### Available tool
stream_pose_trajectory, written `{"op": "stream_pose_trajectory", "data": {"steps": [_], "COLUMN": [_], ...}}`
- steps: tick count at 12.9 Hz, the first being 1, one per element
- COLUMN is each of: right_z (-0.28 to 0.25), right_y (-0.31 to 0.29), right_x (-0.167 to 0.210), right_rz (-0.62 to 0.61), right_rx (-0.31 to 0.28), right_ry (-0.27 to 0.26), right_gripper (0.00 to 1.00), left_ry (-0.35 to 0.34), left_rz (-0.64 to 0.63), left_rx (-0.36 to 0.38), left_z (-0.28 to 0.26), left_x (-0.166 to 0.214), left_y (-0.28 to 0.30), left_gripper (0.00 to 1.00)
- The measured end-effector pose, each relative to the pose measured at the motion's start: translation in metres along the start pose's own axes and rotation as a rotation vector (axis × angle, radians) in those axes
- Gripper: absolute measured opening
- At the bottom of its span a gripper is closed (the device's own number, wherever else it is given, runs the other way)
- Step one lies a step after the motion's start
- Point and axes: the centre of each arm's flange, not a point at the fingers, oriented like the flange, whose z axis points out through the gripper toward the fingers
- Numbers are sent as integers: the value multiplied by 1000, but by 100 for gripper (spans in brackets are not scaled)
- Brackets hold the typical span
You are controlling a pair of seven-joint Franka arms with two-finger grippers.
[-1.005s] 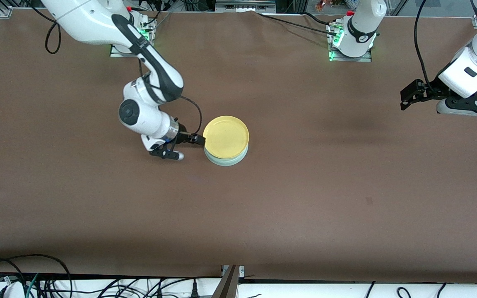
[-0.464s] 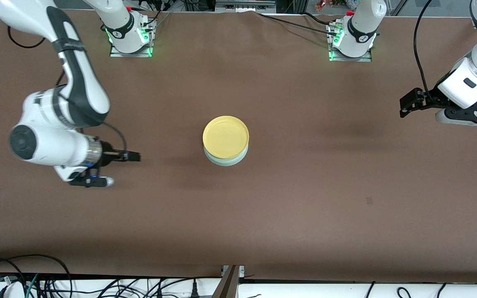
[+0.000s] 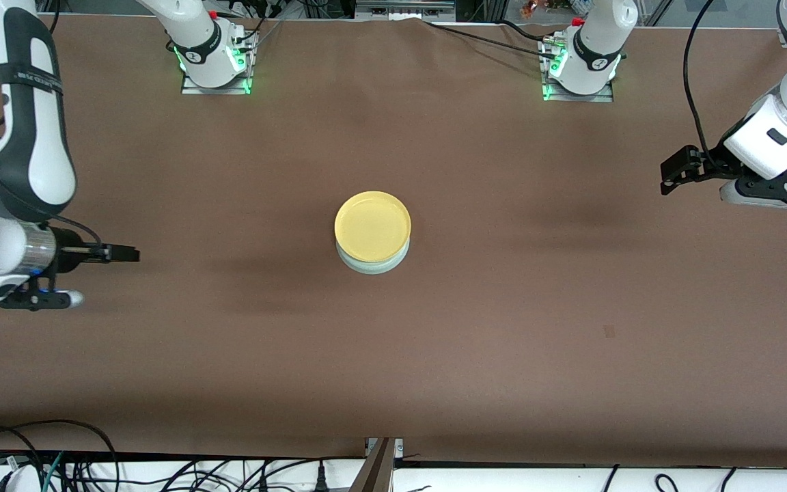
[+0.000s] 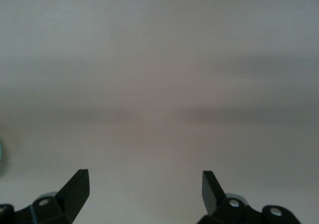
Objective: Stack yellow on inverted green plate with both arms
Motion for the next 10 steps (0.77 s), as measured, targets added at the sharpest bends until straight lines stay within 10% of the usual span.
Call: {"op": "stream_pose_trajectory", "data": {"steps": [10], "right_z": [-130], "right_y": [40], "right_x": [-109], "right_rz": [46], "right_rx": [11], "right_ry": [79], "right_gripper": [100], "left_ry": [17], "left_rz": [48], "left_rx": [57], "left_z": [-6], "left_x": [8], "left_y": [17], "left_gripper": [100]}}
